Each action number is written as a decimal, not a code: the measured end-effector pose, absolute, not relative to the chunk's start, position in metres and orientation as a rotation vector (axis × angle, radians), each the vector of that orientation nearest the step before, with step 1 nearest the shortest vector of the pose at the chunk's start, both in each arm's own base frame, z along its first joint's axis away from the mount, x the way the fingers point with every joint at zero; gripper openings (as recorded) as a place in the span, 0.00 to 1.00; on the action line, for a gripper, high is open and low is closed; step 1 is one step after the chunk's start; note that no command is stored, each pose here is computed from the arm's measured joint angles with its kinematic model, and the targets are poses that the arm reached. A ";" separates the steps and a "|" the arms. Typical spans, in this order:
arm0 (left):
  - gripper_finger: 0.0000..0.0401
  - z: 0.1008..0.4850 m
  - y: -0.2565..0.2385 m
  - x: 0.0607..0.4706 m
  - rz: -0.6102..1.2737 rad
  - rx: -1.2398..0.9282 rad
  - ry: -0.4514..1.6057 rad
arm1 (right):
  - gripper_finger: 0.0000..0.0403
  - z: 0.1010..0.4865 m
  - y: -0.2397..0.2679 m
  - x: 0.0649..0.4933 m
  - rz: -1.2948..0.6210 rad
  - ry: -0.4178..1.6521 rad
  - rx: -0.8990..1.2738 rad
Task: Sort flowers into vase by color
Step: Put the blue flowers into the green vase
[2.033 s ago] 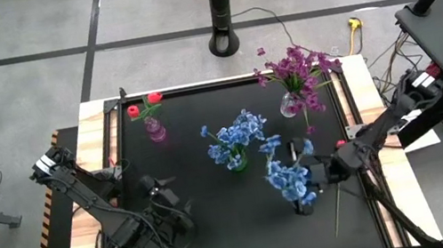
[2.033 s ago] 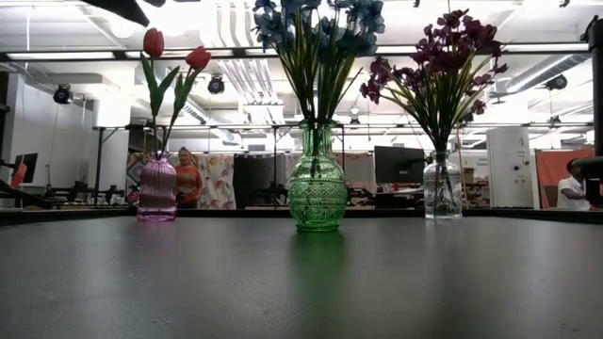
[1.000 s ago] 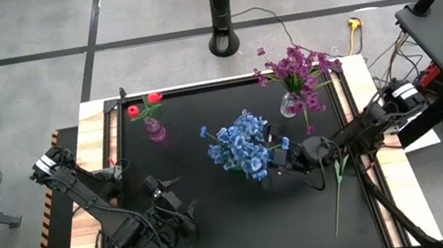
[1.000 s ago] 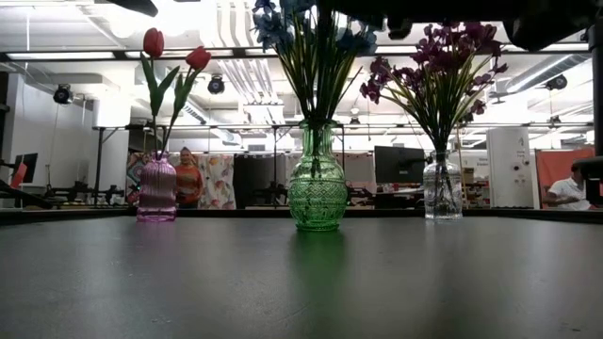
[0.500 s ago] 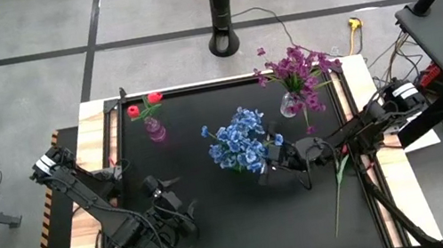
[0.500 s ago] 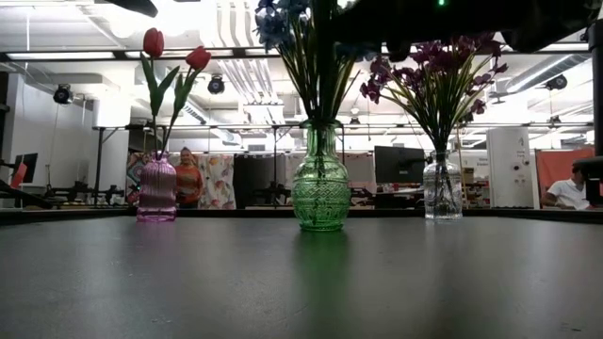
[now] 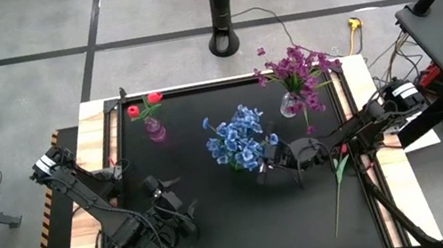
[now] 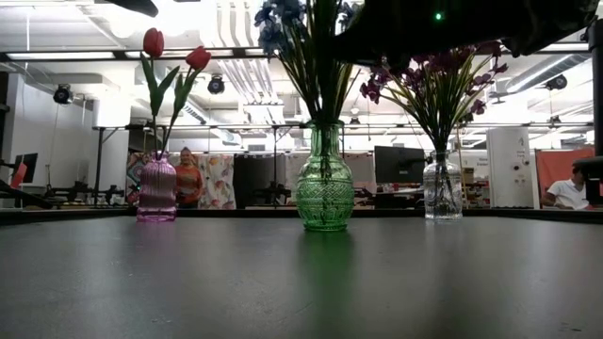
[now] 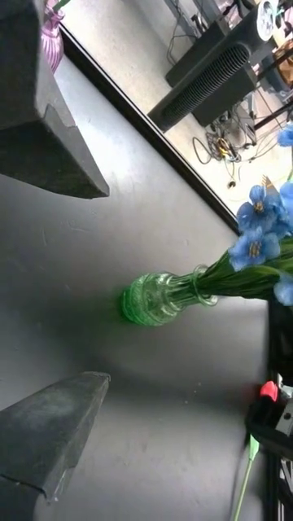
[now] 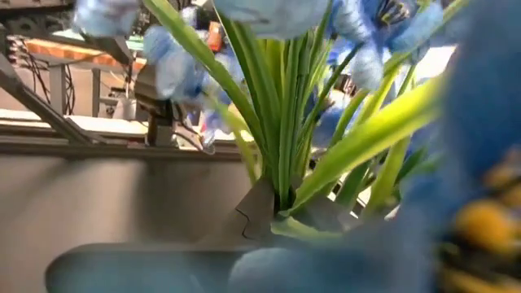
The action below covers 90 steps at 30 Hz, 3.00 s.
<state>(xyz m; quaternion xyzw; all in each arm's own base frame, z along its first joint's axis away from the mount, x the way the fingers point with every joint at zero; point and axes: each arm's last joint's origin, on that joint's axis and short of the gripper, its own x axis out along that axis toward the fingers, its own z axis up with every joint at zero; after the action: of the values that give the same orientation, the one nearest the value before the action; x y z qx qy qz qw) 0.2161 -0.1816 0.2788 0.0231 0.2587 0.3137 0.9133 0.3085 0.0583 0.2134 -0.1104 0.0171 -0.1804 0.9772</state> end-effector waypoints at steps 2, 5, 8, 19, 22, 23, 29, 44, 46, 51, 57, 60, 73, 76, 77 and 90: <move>0.87 0.279 -0.182 0.216 0.646 0.047 0.532 | 0.06 0.212 0.058 0.309 -0.364 0.045 -0.222; 0.87 0.279 -0.182 0.216 0.646 0.046 0.532 | 0.06 0.211 0.057 0.309 -0.363 0.060 -0.226; 0.87 0.279 -0.182 0.216 0.645 0.044 0.531 | 0.06 0.209 0.057 0.309 -0.362 0.077 -0.234; 0.87 0.279 -0.182 0.216 0.644 0.041 0.530 | 0.06 0.199 0.055 0.305 -0.360 0.124 -0.251; 0.87 0.279 -0.182 0.217 0.645 0.040 0.530 | 0.06 0.197 0.055 0.303 -0.359 0.130 -0.255; 0.87 0.279 -0.182 0.217 0.644 0.040 0.530 | 0.06 0.197 0.055 0.303 -0.358 0.132 -0.257; 0.87 0.279 -0.182 0.217 0.644 0.038 0.530 | 0.06 0.193 0.053 0.301 -0.350 0.152 -0.306; 0.87 0.279 -0.182 0.217 0.643 0.036 0.528 | 0.06 0.191 0.049 0.302 -0.318 0.177 -0.335; 0.87 0.279 -0.182 0.217 0.643 0.036 0.528 | 0.06 0.191 0.049 0.303 -0.298 0.174 -0.335; 0.87 0.279 -0.182 0.217 0.643 0.034 0.527 | 0.09 0.191 0.049 0.303 -0.294 0.173 -0.334; 0.87 0.279 -0.182 0.217 0.643 0.035 0.528 | 0.22 0.191 0.049 0.303 -0.294 0.172 -0.327; 0.87 0.279 -0.182 0.217 0.643 0.034 0.527 | 0.30 0.190 0.051 0.302 -0.289 0.173 -0.330; 0.87 0.279 -0.182 0.217 0.642 0.034 0.529 | 0.47 0.198 0.063 0.298 -0.282 0.152 -0.370; 0.87 0.279 -0.182 0.217 0.642 0.034 0.529 | 0.48 0.203 0.065 0.299 -0.280 0.136 -0.371; 0.87 0.279 -0.182 0.217 0.641 0.032 0.532 | 0.48 0.205 0.066 0.300 -0.276 0.131 -0.376; 0.87 0.278 -0.183 0.217 0.640 0.015 0.540 | 0.60 0.216 0.075 0.306 -0.256 0.189 -0.371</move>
<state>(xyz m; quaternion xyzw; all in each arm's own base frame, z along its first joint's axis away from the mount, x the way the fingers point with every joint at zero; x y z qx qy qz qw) 0.2169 -0.1827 0.2784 0.0075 0.2620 0.3106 0.9137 0.3063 0.0749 0.2164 -0.1837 0.0937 -0.1266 0.9703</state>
